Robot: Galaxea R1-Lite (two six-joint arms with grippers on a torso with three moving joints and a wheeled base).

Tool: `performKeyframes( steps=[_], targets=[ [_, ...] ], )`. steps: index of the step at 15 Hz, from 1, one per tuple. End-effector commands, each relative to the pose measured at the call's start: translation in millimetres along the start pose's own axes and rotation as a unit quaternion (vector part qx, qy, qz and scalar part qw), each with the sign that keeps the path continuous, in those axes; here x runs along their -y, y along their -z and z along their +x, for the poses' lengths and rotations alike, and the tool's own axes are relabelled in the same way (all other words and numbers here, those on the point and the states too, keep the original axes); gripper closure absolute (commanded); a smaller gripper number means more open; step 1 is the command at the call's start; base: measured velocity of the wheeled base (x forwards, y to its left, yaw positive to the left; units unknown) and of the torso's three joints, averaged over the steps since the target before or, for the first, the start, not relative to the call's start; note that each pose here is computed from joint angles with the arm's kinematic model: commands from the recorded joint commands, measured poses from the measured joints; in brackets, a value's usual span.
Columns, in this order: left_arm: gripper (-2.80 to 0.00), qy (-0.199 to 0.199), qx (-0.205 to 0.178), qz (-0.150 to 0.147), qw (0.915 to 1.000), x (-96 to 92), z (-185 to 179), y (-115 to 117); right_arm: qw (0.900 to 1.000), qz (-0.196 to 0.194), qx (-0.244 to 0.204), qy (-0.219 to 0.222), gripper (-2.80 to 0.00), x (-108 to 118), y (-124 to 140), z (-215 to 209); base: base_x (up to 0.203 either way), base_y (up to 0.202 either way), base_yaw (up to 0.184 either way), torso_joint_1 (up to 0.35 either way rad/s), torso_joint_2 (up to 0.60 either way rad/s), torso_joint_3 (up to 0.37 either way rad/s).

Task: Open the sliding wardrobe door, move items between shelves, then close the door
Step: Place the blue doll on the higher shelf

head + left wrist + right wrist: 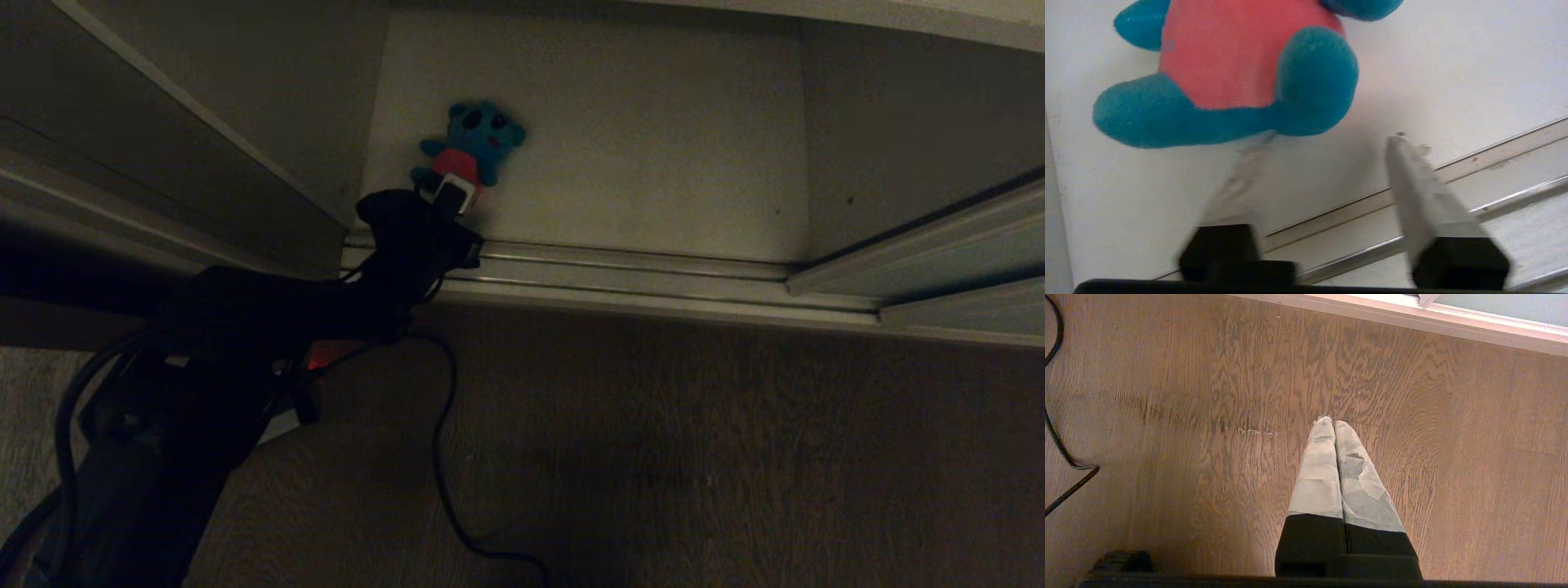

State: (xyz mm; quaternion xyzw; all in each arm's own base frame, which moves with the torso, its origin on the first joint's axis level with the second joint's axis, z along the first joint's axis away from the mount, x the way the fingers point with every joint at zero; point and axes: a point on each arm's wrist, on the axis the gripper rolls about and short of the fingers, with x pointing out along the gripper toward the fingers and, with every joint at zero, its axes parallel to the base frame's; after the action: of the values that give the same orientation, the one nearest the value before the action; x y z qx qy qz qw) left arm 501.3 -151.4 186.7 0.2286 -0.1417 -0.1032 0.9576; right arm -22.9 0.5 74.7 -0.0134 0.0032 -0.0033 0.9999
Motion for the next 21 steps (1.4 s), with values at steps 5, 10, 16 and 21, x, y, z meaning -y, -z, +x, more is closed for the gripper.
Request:
performKeyframes(
  steps=[5, 10, 16, 21],
  targets=[
    [0.0, -0.004, -0.001, 0.002, 1.0, -2.7, 0, 3, 1.0, 0.0, -0.003, 0.0, 0.0, 0, 1, 0, 0.0, 0.0, 0.0, 0.0, 0.0, 0.0],
    [0.0, -0.002, 0.0, -0.002, 1.0, -4.8, -1, -2, 1.0, 0.0, -0.002, 0.0, 0.0, 0, 1, 0, 0.0, 0.0, 0.0, 0.0, 0.0, 0.0],
    [0.0, -0.03, 0.007, -0.05, 0.9983, -27.4, -17, -56, 1.0, 0.0, -0.002, 0.0, 0.0, 0, 1, 0, 0.0, 0.0, 0.0, 0.0, 0.0, 0.0],
    [0.0, 0.017, -0.029, -0.068, 0.9971, -6.4, -43, -76, 1.0, 0.0, -0.003, 0.0, 0.0, 0, 1, 0, 0.0, 0.0, 0.0, 0.0, 0.0, 0.0]
  ],
)
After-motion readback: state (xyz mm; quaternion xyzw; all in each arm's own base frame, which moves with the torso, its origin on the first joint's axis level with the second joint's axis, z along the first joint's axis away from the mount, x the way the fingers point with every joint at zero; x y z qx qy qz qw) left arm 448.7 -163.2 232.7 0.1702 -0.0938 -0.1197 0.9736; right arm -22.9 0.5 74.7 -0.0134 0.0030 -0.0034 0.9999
